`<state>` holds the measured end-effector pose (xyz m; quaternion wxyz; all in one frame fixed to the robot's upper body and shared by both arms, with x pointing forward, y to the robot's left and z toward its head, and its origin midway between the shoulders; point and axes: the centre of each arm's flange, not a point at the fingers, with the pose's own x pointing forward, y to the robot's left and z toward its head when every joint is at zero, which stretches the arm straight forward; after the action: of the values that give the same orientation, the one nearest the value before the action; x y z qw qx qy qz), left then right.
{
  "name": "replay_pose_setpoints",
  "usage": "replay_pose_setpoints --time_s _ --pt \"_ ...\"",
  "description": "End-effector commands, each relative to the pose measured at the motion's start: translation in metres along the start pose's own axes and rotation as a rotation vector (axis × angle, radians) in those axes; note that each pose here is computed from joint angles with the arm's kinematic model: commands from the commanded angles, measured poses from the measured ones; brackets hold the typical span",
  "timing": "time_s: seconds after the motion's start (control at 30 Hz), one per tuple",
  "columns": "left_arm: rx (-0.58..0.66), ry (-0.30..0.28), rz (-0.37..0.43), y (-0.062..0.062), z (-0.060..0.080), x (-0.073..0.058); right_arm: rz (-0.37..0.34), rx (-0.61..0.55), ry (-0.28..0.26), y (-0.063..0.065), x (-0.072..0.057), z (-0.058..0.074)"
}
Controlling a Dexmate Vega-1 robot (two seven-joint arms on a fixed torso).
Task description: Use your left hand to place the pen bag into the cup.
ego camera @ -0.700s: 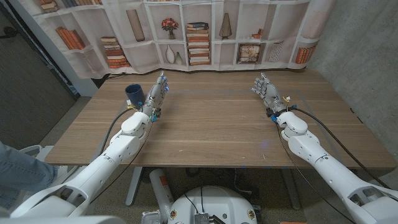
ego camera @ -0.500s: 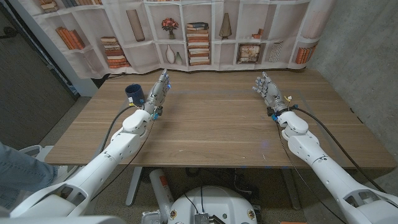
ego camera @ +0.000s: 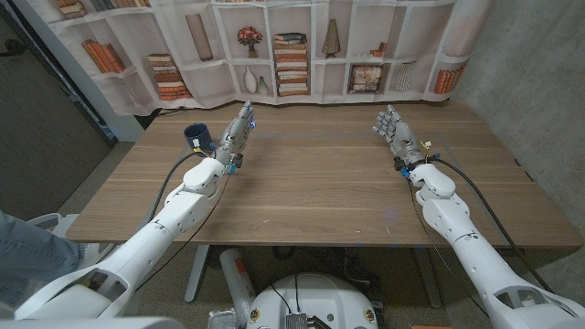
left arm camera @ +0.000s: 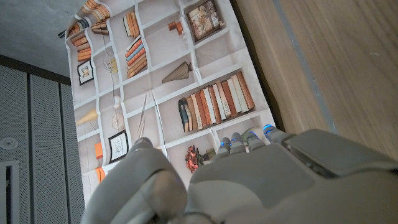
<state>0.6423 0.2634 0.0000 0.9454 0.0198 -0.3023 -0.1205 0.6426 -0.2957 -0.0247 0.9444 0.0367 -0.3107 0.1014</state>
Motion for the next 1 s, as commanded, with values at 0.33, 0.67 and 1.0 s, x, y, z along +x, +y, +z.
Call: replay_pose_setpoints --time_s 0.33,0.67,1.0 --pt "0.035 -0.003 -0.03 -0.003 0.01 -0.016 -0.006 0.0 0.002 -0.001 -0.011 -0.001" --pt "0.047 -0.036 -0.023 0.002 0.015 -0.031 -0.006 -0.001 0.003 0.004 -0.013 -0.003" --pt "0.055 -0.087 -0.02 0.008 0.021 -0.046 -0.01 -0.002 0.012 0.007 -0.016 -0.005"
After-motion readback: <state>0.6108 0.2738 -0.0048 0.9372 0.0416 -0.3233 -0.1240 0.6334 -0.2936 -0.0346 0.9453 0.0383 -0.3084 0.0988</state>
